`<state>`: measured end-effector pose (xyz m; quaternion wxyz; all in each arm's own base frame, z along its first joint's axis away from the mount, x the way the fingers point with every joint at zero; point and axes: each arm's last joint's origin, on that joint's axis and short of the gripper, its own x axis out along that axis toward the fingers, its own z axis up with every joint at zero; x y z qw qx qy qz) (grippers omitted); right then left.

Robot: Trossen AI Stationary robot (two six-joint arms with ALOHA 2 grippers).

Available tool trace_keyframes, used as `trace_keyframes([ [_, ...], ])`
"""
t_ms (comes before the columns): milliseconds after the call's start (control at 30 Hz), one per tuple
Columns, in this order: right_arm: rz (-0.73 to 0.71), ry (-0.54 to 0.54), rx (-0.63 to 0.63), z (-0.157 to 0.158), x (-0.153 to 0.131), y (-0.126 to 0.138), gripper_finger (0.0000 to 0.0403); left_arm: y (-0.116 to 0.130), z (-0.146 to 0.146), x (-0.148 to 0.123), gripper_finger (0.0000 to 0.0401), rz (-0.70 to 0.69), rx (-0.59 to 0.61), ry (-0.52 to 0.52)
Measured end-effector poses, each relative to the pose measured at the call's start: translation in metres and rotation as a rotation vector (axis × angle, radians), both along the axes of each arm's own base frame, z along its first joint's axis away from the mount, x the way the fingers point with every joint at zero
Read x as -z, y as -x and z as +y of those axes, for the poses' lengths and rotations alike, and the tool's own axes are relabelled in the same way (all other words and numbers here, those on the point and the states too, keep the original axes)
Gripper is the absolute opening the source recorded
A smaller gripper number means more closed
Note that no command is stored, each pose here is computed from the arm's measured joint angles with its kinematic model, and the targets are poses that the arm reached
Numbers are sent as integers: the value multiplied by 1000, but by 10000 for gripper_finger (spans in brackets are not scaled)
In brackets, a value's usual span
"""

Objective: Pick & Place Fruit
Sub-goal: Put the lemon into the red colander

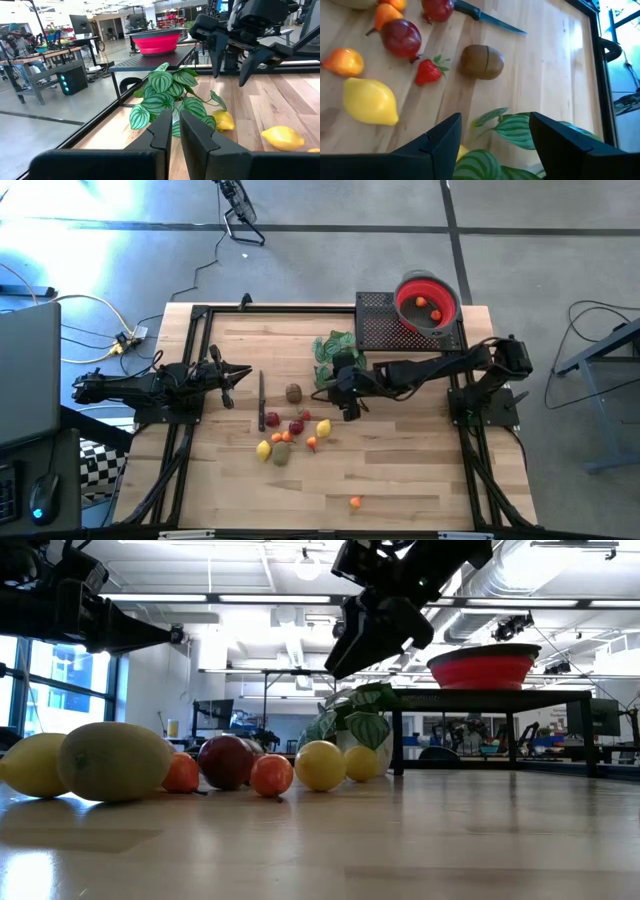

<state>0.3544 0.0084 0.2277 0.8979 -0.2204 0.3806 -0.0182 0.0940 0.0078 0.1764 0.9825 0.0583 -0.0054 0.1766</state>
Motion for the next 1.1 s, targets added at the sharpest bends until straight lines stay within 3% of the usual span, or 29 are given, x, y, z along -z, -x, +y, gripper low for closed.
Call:
trace_keyframes([
  [300,10,7,1,-3,1,0,226,0,0,0,33,0,0,0],
  [533,126,39,-25,-14,17,-5,226,0,0,0,33,1,0,0],
  [800,225,47,-55,-20,-18,-42,226,0,0,0,33,3,0,0],
  [933,282,-6,-135,-25,-33,-41,226,0,0,0,33,4,0,0],
  [1100,421,-79,-172,-28,-25,-29,226,0,0,0,33,4,0,0],
])
